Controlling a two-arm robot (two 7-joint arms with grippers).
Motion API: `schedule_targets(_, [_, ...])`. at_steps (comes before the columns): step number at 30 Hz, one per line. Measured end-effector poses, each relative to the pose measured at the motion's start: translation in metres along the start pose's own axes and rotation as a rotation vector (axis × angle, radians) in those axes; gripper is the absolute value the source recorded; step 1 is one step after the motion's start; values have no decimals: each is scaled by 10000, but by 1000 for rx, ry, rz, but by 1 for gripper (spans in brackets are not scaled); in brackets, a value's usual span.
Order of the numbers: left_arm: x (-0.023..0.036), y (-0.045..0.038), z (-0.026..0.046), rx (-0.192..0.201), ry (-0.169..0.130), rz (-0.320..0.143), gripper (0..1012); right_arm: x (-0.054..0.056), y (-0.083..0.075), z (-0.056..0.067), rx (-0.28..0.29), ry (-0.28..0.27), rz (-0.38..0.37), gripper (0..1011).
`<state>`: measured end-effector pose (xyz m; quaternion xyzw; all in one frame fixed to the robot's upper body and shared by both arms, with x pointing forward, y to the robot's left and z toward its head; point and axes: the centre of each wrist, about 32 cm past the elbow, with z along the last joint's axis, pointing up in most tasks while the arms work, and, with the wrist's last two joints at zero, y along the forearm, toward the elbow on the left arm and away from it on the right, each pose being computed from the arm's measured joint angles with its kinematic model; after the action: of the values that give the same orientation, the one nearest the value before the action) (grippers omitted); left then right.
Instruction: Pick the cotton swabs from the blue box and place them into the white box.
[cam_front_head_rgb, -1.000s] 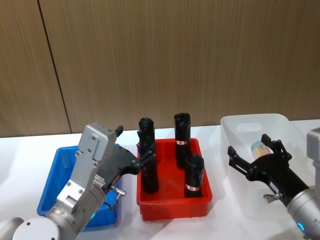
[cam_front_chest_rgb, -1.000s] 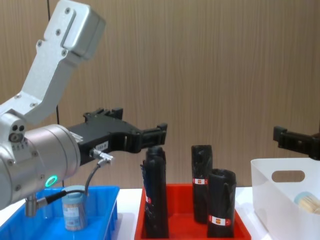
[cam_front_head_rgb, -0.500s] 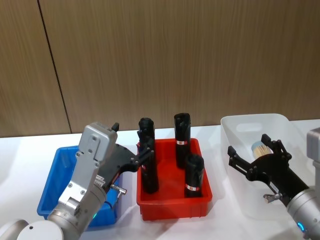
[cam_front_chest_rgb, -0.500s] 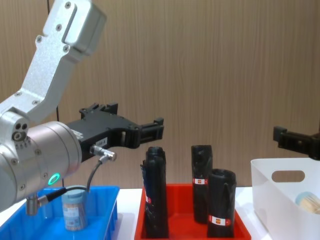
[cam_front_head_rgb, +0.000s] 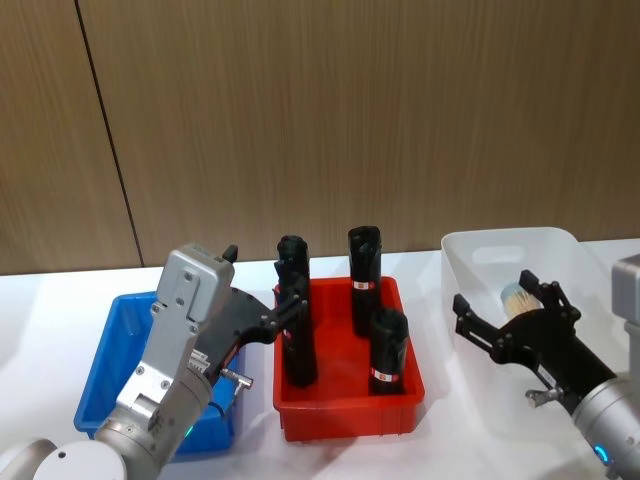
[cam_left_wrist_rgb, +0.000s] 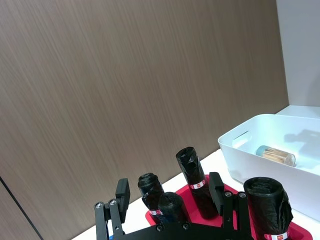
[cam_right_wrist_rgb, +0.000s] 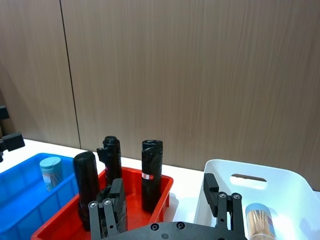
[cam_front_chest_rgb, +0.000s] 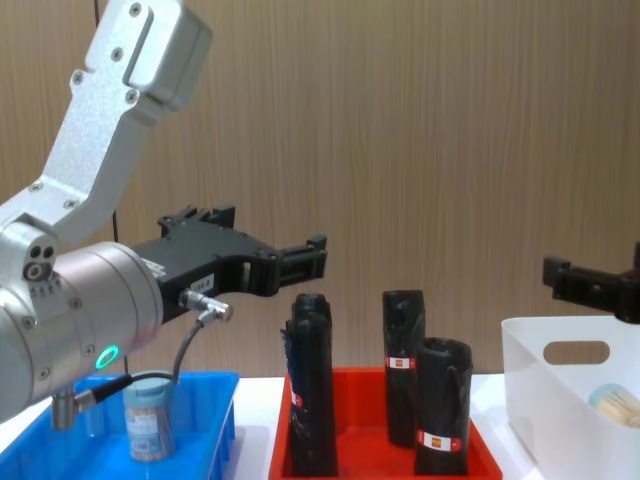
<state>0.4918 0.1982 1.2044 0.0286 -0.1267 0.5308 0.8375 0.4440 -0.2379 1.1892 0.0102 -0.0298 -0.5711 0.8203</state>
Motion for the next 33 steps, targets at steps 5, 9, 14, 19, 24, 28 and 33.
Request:
schedule_targets(5, [2, -1, 1, 0, 0, 1, 1004, 17, 10, 6, -17, -2, 20, 1002])
schedule_targets(9, [3, -1, 0, 1, 0, 1, 1004, 36, 24, 10, -33, -5, 47, 1002])
schedule_targets(14, [3, -1, -1, 1, 0, 1, 1004, 67, 57, 17, -61, -16, 93, 1002])
schedule_targets(19, [3, -1, -1, 1, 0, 1, 1004, 89, 110, 20, -90, -26, 135, 1002])
schedule_targets(24, [3, -1, -1, 1, 0, 0, 1004, 95, 186, 17, -114, -34, 171, 1002])
schedule_targets(28, [3, -1, -1, 1, 0, 0, 1004, 92, 269, 5, -135, -40, 197, 1002])
schedule_targets(33, [2, -1, -1, 1, 0, 0, 1004, 86, 366, -17, -156, -48, 220, 1002])
